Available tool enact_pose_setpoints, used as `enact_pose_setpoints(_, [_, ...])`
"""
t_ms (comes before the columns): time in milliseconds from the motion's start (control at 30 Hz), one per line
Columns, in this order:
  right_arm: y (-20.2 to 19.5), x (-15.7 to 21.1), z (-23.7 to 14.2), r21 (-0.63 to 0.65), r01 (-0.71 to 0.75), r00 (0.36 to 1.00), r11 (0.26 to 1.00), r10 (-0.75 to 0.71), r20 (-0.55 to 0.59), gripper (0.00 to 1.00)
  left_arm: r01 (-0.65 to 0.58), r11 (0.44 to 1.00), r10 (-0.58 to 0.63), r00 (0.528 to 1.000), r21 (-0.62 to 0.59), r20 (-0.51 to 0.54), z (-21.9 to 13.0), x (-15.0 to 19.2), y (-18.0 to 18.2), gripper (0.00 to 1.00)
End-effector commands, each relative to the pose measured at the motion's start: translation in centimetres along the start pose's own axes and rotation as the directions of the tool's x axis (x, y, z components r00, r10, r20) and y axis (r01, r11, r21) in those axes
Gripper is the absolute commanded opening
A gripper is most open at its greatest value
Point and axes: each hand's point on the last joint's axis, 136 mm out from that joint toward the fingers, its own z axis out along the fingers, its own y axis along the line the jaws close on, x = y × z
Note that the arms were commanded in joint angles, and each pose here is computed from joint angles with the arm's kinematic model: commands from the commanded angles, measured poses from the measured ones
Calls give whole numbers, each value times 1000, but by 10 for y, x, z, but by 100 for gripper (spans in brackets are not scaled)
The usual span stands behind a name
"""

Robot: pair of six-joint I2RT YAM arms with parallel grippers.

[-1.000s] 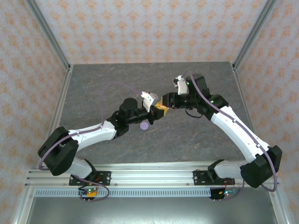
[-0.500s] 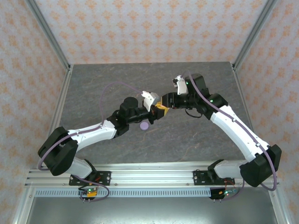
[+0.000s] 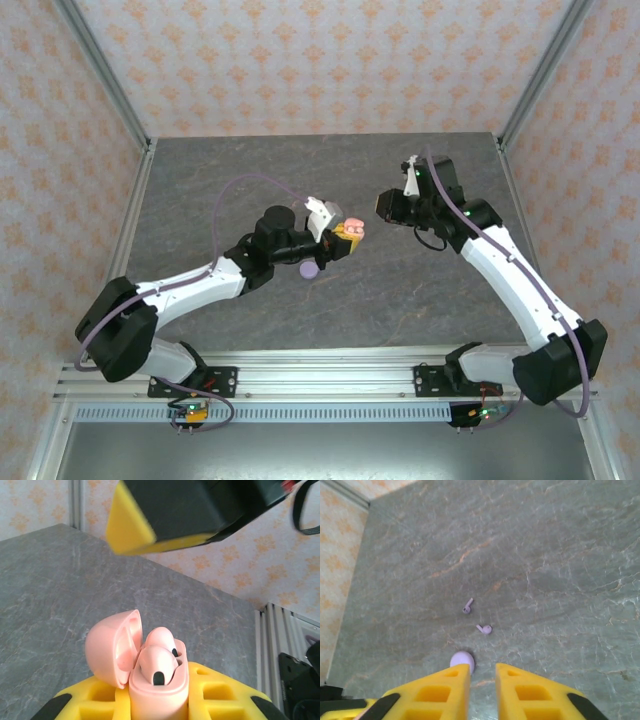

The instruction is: Insert the wireless bluetooth earbuds into the charging case

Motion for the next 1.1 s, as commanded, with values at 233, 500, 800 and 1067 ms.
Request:
enact_pose_setpoints(233, [20, 10, 8, -128, -78, 990, 989, 62, -124, 10, -101, 985, 99, 995, 139, 19, -12, -25, -36, 12])
enact_pose_setpoints(500, [33, 14, 15, -199, -101, 982, 975, 66, -175, 6, -113, 977, 114, 994, 179, 5, -11, -23, -42, 11])
enact_pose_setpoints(800, [49, 20, 11, -296, -87, 977, 951, 24, -210, 6, -104, 979, 108, 994, 177, -11, -7, -20, -39, 11])
enact_pose_setpoints(1067, [58, 26, 8, -343, -69, 973, 937, -14, -232, 7, -95, 987, 99, 995, 127, -25, -2, -17, -28, 11])
